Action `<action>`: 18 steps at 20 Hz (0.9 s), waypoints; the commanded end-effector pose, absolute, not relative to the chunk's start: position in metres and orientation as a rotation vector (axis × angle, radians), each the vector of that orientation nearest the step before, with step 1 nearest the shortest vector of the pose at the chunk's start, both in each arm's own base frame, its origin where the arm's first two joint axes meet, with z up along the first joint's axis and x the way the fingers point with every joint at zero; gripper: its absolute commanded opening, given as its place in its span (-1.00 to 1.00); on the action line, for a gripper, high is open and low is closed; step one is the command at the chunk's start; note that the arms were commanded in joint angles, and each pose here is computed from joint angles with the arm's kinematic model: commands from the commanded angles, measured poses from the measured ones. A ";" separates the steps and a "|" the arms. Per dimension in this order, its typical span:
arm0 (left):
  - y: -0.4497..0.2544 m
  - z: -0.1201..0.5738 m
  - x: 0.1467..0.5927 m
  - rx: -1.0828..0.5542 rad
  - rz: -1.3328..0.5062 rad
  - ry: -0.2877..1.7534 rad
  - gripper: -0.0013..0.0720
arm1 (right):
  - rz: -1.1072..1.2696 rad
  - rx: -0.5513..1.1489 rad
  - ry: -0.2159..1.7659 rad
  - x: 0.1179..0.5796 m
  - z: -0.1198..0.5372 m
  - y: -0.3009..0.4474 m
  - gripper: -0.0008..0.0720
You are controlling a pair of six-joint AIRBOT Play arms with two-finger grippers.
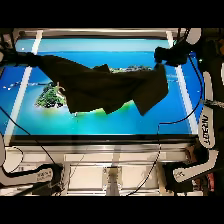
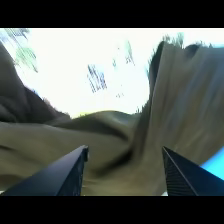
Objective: Fold the clothes and pants, and hang the long-sleeved shirts on hangers.
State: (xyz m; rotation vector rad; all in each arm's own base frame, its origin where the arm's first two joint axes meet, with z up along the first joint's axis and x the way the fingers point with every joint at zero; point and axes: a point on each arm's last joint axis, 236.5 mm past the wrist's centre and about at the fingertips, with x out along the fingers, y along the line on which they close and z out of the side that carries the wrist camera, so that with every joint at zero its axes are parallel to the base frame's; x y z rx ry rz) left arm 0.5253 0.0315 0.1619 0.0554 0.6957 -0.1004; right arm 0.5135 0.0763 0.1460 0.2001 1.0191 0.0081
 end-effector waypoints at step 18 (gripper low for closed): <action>0.031 0.079 0.476 -0.195 -0.170 0.859 -0.83 | 0.188 0.169 1.127 0.493 0.090 0.057 -0.93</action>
